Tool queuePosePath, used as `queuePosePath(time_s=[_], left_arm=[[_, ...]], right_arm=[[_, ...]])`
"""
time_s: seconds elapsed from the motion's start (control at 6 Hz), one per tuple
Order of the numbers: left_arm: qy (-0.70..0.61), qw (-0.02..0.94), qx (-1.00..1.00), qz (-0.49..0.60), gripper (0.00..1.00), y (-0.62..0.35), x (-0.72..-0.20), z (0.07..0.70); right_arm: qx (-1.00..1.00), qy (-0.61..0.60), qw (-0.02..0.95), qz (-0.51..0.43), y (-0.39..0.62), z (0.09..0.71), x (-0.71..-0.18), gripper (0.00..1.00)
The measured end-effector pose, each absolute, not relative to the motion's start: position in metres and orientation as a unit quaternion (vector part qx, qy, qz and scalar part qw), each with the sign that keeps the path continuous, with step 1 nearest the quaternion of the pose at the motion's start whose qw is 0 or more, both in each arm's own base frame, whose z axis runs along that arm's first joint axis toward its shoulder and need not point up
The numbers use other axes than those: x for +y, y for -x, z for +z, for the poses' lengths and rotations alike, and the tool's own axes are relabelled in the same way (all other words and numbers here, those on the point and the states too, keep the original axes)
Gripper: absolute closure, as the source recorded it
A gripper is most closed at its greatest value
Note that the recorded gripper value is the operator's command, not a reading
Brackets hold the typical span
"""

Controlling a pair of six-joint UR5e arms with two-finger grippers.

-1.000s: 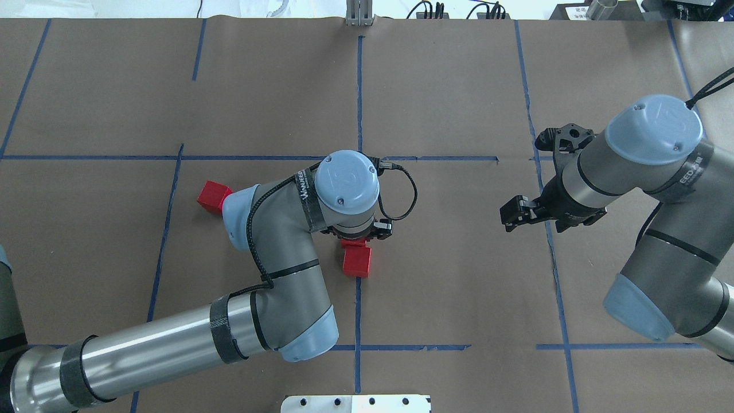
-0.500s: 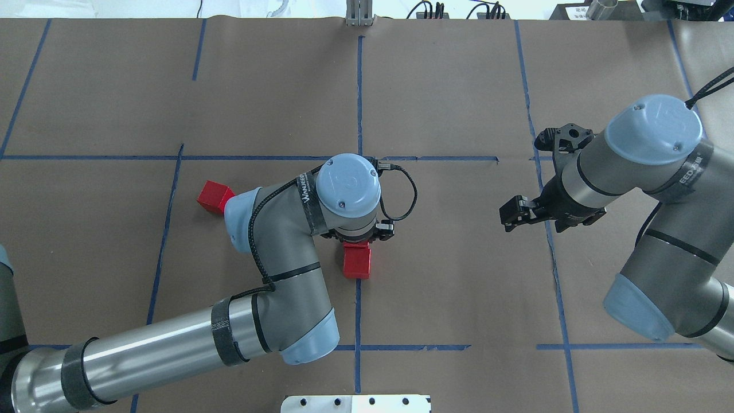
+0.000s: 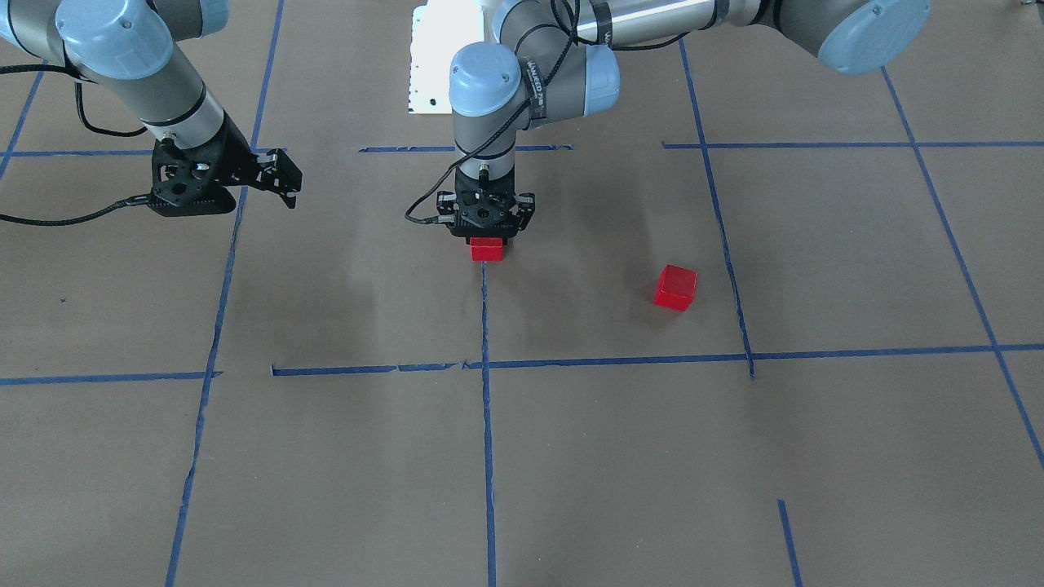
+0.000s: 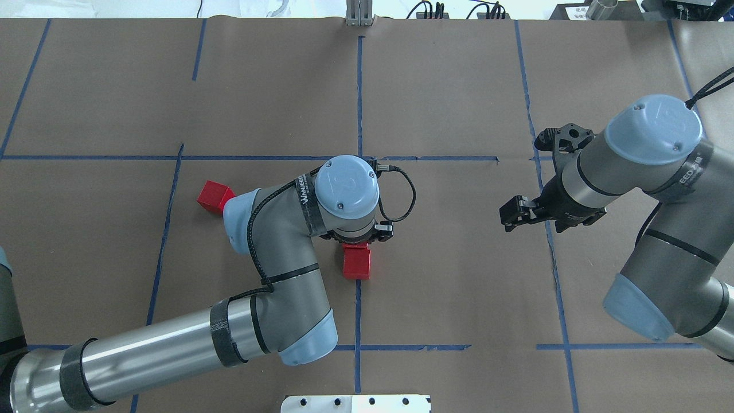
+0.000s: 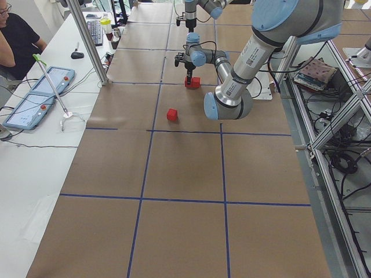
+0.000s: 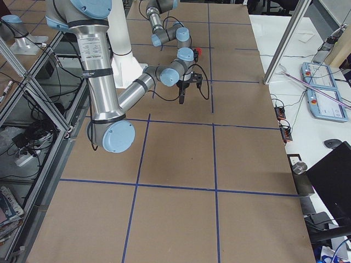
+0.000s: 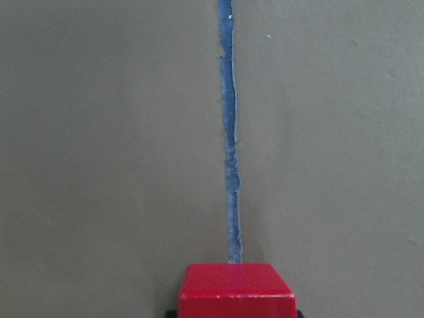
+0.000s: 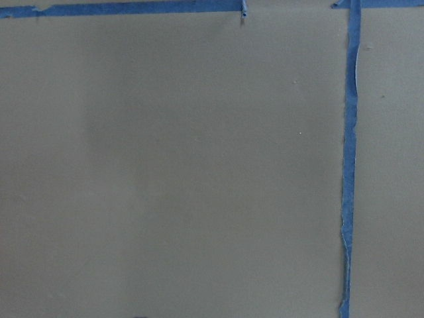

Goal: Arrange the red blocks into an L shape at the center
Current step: 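Lower the cube against the placed cube and open the left gripper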

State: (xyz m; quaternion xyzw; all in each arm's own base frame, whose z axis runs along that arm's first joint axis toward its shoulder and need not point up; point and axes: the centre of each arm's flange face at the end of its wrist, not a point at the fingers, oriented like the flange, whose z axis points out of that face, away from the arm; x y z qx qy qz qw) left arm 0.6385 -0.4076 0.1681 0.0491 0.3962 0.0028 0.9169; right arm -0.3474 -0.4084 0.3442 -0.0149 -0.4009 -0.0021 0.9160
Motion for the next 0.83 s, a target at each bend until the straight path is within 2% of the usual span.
queuePosePath(time_s=[0.83], left_arm=[[-0.048, 0.917, 0.397, 0.006, 0.85, -0.6411, -0.4041, 0.1687]], right_arm=[[-0.401, 0.015, 0.916, -0.002, 0.3475, 0.344, -0.4085, 0.0]])
